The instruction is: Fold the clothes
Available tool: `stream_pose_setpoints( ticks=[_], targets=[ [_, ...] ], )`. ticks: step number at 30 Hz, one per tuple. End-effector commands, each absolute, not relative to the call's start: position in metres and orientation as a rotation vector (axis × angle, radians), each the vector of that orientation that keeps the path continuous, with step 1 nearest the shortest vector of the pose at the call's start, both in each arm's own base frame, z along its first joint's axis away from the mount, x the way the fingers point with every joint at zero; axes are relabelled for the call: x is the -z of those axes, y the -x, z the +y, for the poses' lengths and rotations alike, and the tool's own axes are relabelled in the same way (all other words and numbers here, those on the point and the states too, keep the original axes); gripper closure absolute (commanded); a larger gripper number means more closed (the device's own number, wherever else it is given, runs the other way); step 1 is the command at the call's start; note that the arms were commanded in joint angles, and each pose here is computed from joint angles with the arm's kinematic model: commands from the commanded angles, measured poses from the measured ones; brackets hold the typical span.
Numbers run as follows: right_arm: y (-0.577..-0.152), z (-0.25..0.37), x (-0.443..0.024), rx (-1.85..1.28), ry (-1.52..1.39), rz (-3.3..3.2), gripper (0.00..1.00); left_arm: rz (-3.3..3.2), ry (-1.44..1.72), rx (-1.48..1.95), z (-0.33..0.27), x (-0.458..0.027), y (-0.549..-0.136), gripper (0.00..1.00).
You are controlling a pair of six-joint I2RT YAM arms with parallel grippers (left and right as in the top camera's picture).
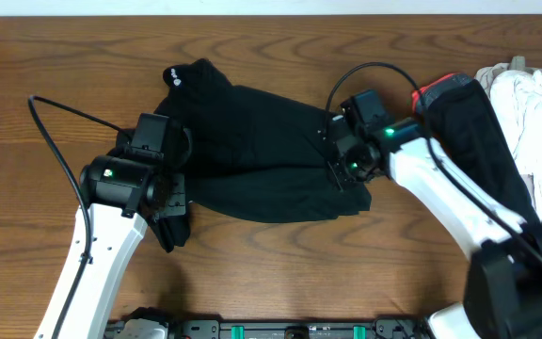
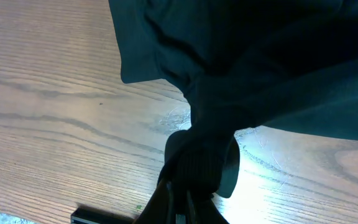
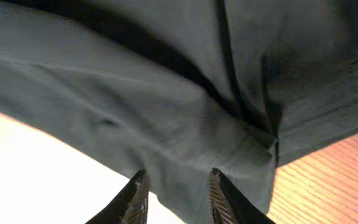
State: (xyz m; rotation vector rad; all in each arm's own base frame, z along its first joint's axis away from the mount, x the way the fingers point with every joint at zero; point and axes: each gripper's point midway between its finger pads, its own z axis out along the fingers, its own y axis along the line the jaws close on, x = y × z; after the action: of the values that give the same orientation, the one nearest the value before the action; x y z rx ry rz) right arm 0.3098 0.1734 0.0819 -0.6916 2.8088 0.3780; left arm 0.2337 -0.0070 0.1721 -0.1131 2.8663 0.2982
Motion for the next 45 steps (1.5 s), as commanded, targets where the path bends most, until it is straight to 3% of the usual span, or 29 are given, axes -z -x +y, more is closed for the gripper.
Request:
stream_pose_setpoints(
  ticks=[1,19,23,31,45],
  targets=[
    [-0.304,0.188,-0.110,-0.441,0.774,2.714,0.67,2.833,0.119,-0.296,-0.005,-0.181,-0.238,0.94],
    [-0.281,0.177,-0.038,-0.324,0.813,2.956,0.65,2.834,0.119,-0.296,-0.005,-0.181,-0.238,0.94],
    [-0.280,0.182,-0.032,-0.313,0.850,2.948,0.64,2.833,0.119,-0.296,-0.005,-0.181,-0.238,0.94],
    [-0.291,0.183,-0.026,-0.265,0.855,2.897,0.50,2.830,0.119,-0.295,-0.005,-0.182,-0.239,0.94],
    [-0.299,0.187,-0.011,-0.265,0.850,2.872,0.50,2.830,0.120,-0.295,-0.005,-0.182,-0.239,0.94]
  ],
)
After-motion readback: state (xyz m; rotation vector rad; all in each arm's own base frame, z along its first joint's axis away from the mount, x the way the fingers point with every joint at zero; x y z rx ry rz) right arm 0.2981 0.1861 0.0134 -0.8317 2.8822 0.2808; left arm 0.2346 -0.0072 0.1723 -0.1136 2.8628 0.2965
